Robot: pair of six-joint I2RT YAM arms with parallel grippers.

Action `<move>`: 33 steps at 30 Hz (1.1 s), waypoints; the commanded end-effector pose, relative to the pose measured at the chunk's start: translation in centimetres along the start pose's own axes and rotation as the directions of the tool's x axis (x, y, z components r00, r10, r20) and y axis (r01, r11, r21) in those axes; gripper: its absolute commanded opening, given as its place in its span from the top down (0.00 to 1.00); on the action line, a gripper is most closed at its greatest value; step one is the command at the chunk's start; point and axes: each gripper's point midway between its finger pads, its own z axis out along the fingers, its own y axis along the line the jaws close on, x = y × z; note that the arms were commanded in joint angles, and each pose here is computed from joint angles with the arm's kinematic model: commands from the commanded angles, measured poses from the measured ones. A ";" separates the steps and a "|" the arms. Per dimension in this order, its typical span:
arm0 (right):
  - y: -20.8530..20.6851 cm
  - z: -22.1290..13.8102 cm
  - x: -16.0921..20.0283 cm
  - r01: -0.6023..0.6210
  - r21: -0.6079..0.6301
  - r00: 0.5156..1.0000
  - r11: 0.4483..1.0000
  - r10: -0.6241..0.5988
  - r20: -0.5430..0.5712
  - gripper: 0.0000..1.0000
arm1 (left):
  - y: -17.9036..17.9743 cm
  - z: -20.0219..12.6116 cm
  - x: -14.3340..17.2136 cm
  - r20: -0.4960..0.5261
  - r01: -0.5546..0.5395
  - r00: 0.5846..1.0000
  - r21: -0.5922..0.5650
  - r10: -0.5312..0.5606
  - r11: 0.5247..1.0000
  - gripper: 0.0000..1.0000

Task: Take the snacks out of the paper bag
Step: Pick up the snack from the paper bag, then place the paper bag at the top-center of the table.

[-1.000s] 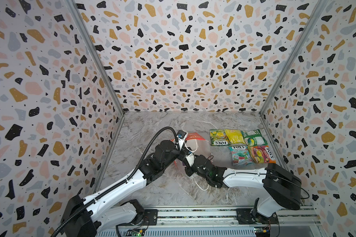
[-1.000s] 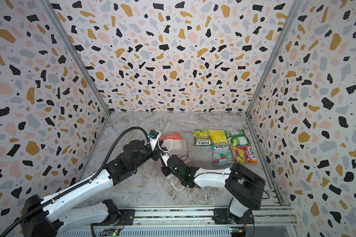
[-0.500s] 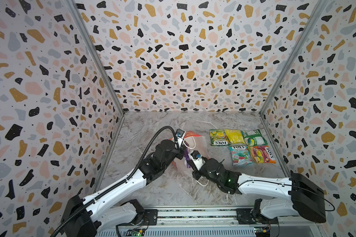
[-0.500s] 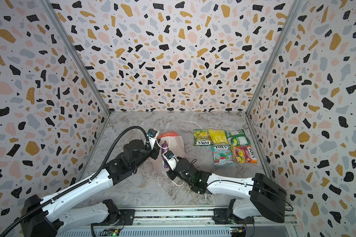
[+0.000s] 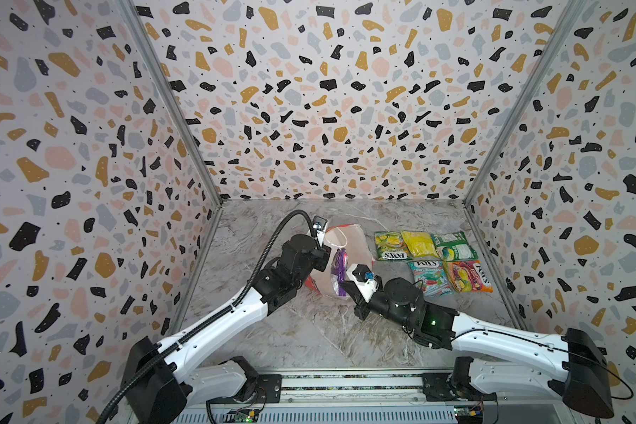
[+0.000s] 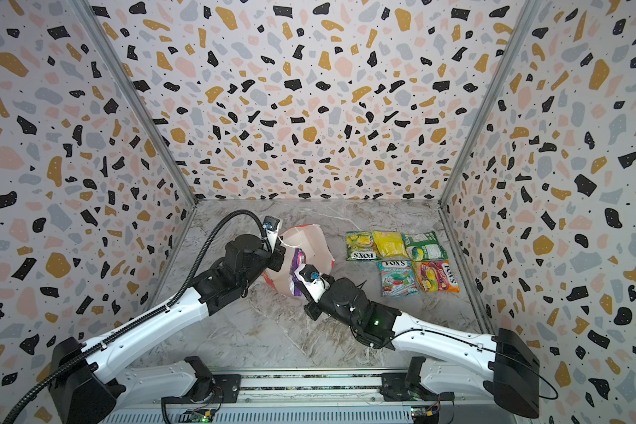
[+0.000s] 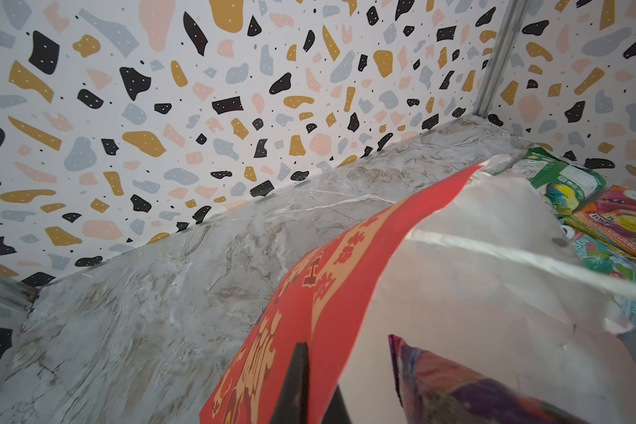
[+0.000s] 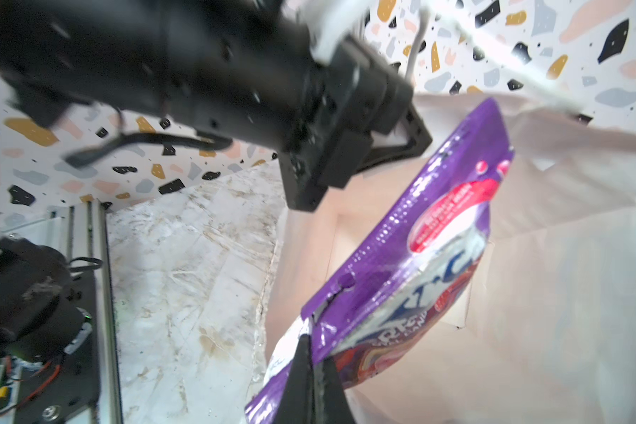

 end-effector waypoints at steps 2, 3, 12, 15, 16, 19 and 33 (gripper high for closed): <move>0.2 -3.2 -7.1 0.017 -0.055 0.989 0.998 -0.008 0.151 1.00 | 1.5 0.4 -1.5 0.008 0.049 0.999 -0.036 -0.049 0.998 1.00; 0.0 -3.7 -7.6 0.016 -0.052 0.987 0.999 -0.008 0.160 1.00 | 1.7 0.6 -1.5 0.002 0.056 0.998 -0.039 -0.056 0.998 1.00; -4.3 -8.0 -13.5 -0.086 0.048 0.961 0.995 0.071 0.266 1.00 | 3.7 2.3 -2.8 -0.048 0.160 0.985 -0.086 -0.165 0.983 1.00; -5.9 -9.1 -15.4 -0.120 0.085 0.951 0.989 0.090 0.296 1.00 | 3.8 2.7 -3.5 -0.067 0.215 0.973 -0.097 -0.222 0.972 1.00; -6.4 -9.5 -16.0 -0.129 0.090 0.944 0.988 0.094 0.315 1.00 | 3.6 2.9 -3.5 -0.079 0.225 0.969 -0.093 -0.233 0.970 1.00; -8.5 -10.2 -17.2 -0.195 0.141 0.930 0.971 0.137 0.342 1.00 | 3.6 3.4 -3.2 -0.108 0.268 0.954 -0.109 -0.279 0.957 1.00; -18.9 -12.0 -11.2 -0.334 0.501 0.942 0.798 0.291 0.164 1.00 | 2.5 5.2 0.5 -0.244 0.553 0.793 -0.092 -0.558 0.828 1.00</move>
